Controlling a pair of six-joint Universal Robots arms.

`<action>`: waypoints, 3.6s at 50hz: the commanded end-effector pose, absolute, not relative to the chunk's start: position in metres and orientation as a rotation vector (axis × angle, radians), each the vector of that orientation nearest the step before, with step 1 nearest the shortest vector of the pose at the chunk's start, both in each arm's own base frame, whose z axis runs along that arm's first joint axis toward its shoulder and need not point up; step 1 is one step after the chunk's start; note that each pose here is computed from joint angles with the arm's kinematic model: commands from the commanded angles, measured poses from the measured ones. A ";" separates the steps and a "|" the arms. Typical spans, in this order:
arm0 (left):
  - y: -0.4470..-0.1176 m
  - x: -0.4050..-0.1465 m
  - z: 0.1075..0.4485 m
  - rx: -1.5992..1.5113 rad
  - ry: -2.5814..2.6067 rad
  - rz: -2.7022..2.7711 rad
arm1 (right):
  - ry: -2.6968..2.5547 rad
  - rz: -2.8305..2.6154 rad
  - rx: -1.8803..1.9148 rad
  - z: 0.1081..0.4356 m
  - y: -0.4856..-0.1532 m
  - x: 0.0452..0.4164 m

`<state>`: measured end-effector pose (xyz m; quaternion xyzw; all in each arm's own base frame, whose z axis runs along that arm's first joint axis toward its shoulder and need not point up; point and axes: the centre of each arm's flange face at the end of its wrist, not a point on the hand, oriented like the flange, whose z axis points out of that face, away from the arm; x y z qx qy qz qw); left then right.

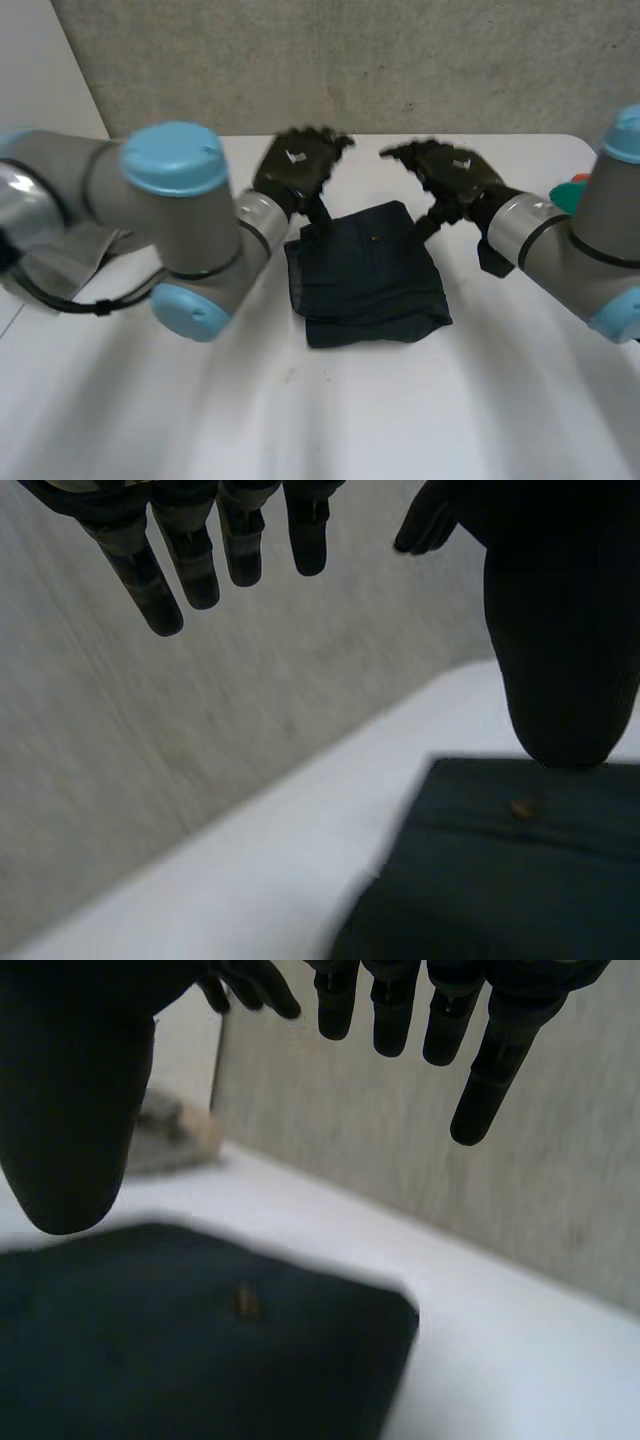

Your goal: Fold the laundry.

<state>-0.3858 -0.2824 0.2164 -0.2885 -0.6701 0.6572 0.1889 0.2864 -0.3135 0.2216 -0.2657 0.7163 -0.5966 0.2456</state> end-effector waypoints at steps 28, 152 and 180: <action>-0.268 -0.380 0.291 -0.916 -1.679 1.921 | 2.064 -1.969 -1.089 0.202 -0.283 0.276; -0.209 -0.366 0.356 -0.955 -1.325 1.632 | 2.456 -2.851 -0.419 0.329 -0.424 -0.074; -0.449 -0.141 0.211 -1.105 -2.353 2.162 | 1.765 -2.058 -1.238 0.203 -0.263 0.236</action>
